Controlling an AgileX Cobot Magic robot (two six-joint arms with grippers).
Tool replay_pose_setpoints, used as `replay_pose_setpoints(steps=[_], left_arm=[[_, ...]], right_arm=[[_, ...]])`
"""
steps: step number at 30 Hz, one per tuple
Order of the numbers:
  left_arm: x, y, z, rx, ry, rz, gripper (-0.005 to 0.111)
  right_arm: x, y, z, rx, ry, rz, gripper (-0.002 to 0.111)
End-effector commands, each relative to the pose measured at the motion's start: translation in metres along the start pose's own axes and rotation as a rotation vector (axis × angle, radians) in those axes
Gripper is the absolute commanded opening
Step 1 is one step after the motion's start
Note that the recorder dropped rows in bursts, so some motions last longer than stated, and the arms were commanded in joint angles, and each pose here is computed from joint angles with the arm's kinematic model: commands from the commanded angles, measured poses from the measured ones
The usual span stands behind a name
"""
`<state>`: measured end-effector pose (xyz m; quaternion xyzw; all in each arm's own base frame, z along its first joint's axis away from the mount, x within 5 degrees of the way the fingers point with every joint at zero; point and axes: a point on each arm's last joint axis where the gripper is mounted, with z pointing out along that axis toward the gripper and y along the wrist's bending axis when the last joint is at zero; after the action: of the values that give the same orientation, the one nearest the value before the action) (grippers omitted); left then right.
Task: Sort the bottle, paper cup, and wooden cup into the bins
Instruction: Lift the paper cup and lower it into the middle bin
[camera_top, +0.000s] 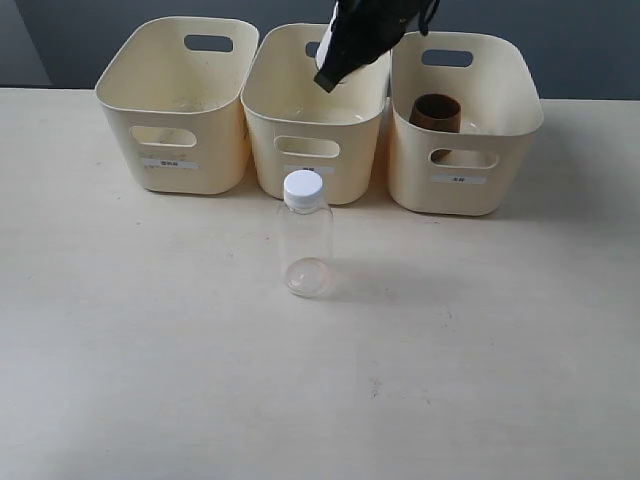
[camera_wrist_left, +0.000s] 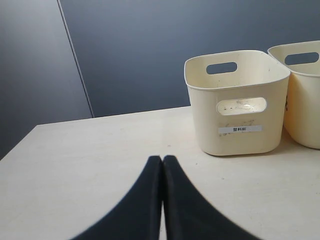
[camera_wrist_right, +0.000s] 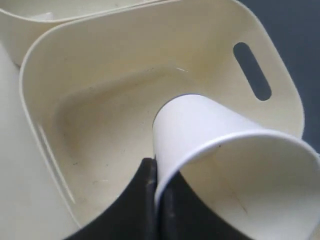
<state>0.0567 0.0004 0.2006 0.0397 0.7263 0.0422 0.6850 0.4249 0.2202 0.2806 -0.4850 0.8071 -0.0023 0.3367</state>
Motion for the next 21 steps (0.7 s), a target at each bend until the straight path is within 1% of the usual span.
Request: replay_pose_setpoints(steps=[1,5,11,14,17,21], left_arm=[[0.000,0.000,0.000,-0.002,-0.010,-0.001,0.000],[0.000,0.000,0.000,-0.002,-0.010,-0.001,0.000],[0.000,0.000,0.000,-0.002,-0.010,-0.001,0.000],[0.000,0.000,0.000,-0.002,-0.010,-0.001,0.000],[0.000,0.000,0.000,-0.002,-0.010,-0.001,0.000],[0.000,0.000,0.000,-0.002,-0.010,-0.001,0.000]], right_arm=[[-0.003,-0.006,0.009,-0.088,0.028,-0.012,-0.001],[0.003,-0.014,0.026,-0.127,0.082,-0.002,-0.001],[0.015,-0.026,0.051,-0.165,0.138,-0.033,-0.001],[0.018,-0.025,0.066,-0.221,0.146,-0.058,-0.001],[0.017,-0.024,0.080,-0.237,0.132,-0.068,-0.001],[0.022,-0.021,0.090,-0.272,0.160,-0.094,-0.001]])
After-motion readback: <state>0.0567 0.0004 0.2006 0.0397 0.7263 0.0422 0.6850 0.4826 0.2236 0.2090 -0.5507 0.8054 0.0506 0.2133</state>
